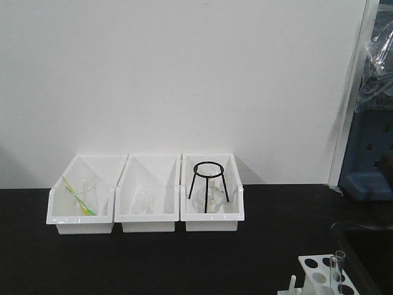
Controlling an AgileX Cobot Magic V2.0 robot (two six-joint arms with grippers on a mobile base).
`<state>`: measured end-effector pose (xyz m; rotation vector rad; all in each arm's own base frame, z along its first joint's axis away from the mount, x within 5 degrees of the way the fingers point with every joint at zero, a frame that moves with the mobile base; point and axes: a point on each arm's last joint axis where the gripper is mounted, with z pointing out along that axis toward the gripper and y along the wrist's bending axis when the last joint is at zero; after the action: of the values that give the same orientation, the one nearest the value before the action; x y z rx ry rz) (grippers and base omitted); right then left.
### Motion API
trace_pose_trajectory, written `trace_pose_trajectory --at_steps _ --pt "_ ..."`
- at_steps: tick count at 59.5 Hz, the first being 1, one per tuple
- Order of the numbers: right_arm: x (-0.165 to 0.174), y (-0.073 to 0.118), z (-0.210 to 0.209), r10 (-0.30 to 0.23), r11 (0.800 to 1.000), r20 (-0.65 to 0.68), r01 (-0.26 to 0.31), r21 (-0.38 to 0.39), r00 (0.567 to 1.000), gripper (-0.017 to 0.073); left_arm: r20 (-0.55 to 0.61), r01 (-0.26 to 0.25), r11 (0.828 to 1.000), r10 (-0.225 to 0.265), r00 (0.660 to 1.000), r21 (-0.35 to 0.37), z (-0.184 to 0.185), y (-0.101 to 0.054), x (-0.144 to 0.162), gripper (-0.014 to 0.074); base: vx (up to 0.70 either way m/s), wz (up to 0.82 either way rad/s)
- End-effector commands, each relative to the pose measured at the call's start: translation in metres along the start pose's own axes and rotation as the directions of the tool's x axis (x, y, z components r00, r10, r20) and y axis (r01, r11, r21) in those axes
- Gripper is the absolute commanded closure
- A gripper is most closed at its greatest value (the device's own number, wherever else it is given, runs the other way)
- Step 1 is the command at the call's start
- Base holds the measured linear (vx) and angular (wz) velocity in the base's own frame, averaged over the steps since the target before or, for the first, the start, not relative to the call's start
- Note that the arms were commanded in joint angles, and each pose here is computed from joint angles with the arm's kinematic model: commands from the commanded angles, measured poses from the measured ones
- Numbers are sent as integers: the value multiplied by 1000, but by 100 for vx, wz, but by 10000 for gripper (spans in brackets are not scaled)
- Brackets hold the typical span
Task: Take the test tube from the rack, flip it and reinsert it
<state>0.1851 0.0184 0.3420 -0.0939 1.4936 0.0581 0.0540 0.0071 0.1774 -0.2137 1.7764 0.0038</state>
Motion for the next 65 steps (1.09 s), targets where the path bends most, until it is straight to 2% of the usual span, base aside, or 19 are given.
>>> trace_pose_trajectory --at_steps 1,9,16,22,33,56,65 --pt "28 2 5 10 1000 4 -10 -8 1000 -50 87 2 1000 -4 996 19 0 -2 -7 600 0 0" --pt "82 4 1 36 999 -51 -37 -13 998 6 87 2 1000 -4 996 19 0 -2 -7 600 0 0" --pt "108 6 3 17 999 -99 -20 -34 995 53 87 2 1000 -4 996 19 0 -2 -7 600 0 0" --pt "118 10 9 -10 997 -119 2 -72 993 68 87 2 1000 -4 996 19 0 -2 -7 600 0 0" --pt "141 15 25 61 991 -120 -74 -111 991 69 87 2 1000 -4 996 19 0 -2 -7 600 0 0" --pt "171 17 38 78 988 -117 -93 -123 990 71 87 2 1000 -4 996 19 0 -2 -7 600 0 0" --pt "177 17 40 79 987 -103 -92 -128 992 115 87 2 1000 -4 996 19 0 -2 -7 600 0 0"
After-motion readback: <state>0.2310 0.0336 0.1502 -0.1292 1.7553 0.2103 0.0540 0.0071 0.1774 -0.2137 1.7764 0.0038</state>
